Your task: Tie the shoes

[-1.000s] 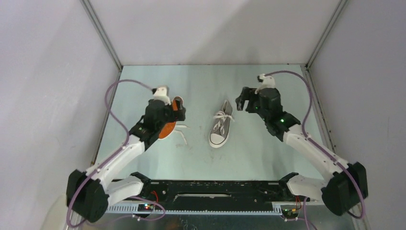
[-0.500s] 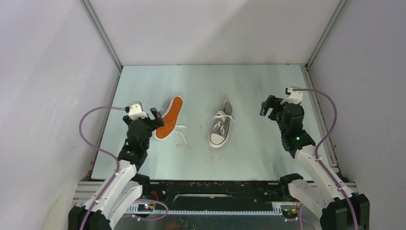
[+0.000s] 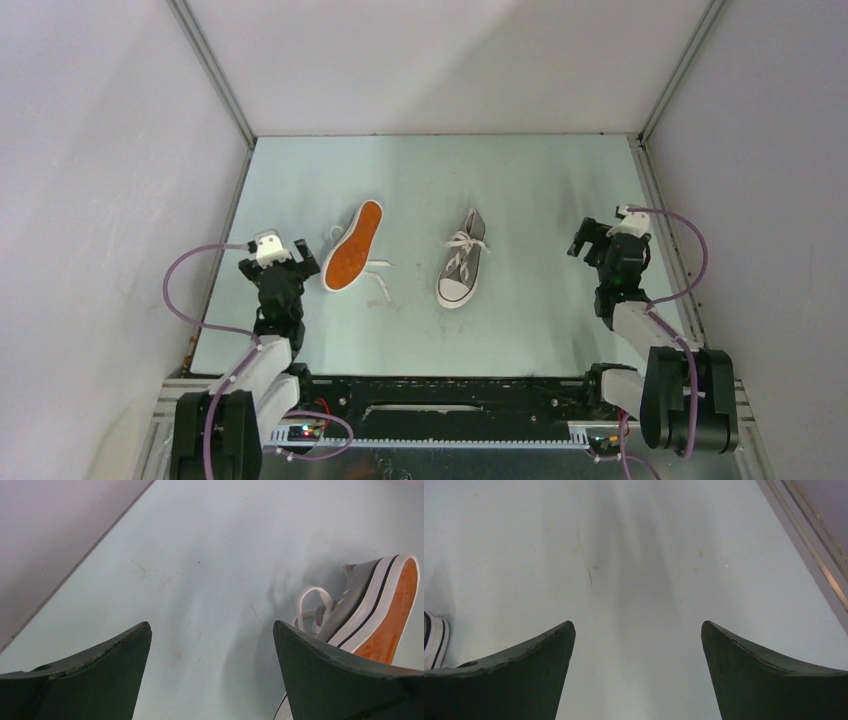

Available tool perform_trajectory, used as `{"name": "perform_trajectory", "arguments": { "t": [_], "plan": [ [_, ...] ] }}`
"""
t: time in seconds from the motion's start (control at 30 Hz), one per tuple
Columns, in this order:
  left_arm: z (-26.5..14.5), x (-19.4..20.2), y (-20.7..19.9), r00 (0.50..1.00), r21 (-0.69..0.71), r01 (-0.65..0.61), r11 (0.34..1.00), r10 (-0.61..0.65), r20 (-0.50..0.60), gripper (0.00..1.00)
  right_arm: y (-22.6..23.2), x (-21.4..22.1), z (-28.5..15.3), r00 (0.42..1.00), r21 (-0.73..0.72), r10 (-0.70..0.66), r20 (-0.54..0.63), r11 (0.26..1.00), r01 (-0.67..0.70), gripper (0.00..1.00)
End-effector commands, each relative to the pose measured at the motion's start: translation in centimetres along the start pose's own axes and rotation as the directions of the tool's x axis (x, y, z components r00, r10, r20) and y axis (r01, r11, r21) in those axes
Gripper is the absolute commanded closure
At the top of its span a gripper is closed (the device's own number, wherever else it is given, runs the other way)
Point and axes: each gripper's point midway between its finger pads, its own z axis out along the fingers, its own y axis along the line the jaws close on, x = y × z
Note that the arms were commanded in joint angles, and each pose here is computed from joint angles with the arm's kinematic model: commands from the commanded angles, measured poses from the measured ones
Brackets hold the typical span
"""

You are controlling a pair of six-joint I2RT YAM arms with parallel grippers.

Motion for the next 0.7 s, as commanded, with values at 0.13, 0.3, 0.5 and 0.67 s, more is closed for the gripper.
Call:
{"name": "perform_trajectory", "arguments": {
  "t": [0.13, 0.3, 0.5, 0.67],
  "plan": [
    [1.6, -4.3, -0.7, 0.984, 0.092, 0.027, 0.995, -0.043, 0.172, 0.03, 3.8, -2.6, 1.1, 0.961, -0.058, -0.173, 0.218, 0.980, 0.190, 0.03],
    [2.3, -4.2, -1.8, 0.982, 0.180, -0.007, 0.984, -0.027, 0.188, 0.06, 2.7, -1.6, 1.9, 0.974, -0.029, -0.123, 0.190, 0.991, 0.131, 0.03],
    [3.8, -2.8, -2.4, 0.987, 0.185, -0.048, 0.981, 0.019, 0.158, 0.01, 2.0, -1.3, 1.8, 0.967, -0.062, -0.124, 0.224, 0.988, 0.141, 0.15],
    [3.7, -2.8, -2.5, 0.986, 0.182, -0.050, 0.982, 0.019, 0.165, 0.00, 0.6, -1.6, 1.5, 0.965, 0.057, -0.091, 0.244, 0.995, 0.079, 0.06]
  ]
}}
